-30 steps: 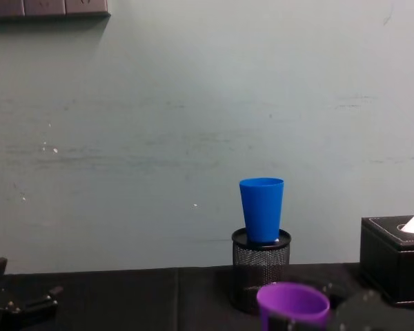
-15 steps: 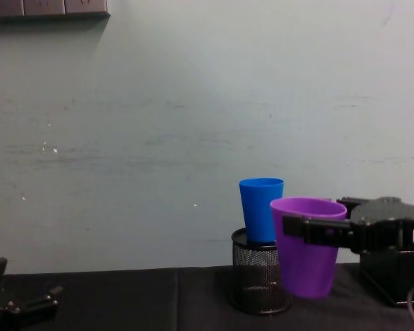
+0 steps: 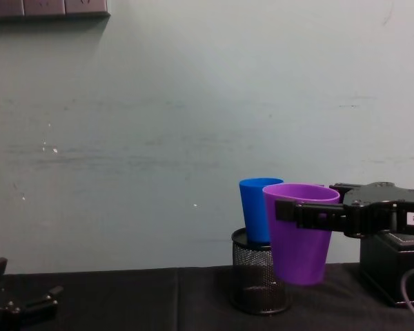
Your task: Pick up one cup with a gripper and tap it against the other cup.
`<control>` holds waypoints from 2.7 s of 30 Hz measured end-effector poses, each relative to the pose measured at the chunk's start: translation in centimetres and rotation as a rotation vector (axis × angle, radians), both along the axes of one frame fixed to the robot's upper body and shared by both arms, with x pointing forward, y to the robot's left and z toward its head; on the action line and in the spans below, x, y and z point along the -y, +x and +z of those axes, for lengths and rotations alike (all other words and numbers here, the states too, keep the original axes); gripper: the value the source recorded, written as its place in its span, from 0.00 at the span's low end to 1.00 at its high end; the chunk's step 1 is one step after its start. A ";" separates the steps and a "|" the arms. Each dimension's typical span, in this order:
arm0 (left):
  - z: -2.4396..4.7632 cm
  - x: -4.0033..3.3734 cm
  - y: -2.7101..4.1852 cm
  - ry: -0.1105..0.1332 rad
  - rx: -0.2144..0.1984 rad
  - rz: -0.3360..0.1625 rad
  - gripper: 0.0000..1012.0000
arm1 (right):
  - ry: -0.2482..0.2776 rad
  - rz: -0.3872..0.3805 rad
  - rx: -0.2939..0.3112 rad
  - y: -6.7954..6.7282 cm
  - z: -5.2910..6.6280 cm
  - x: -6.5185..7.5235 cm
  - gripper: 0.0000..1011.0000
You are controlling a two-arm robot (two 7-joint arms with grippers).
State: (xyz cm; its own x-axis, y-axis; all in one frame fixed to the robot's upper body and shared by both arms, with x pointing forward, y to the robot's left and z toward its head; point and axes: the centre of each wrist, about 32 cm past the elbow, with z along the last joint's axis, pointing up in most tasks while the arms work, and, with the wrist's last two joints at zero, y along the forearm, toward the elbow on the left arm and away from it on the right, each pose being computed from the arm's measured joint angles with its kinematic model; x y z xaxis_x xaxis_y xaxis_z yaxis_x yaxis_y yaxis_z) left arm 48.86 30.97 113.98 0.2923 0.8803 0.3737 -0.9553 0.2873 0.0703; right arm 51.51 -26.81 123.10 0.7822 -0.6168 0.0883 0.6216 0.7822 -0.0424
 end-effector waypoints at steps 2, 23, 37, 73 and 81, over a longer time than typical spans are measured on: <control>0.00 0.00 0.00 0.000 0.000 0.000 0.99 | 0.000 0.000 0.000 0.0 0.0 0.0 0.72; 0.00 0.00 0.00 0.000 0.000 0.000 0.99 | 0.002 -0.003 0.000 0.0 0.0 0.1 0.72; 0.00 0.00 0.00 0.000 0.000 0.000 0.99 | 0.001 -0.003 0.000 0.0 0.0 0.1 0.72; 0.00 0.00 0.00 0.000 0.000 0.000 0.99 | 0.001 -0.004 0.000 0.0 0.0 0.1 0.72; 0.00 0.00 0.00 0.000 0.000 0.000 0.99 | 0.001 -0.004 0.000 0.0 0.0 0.1 0.72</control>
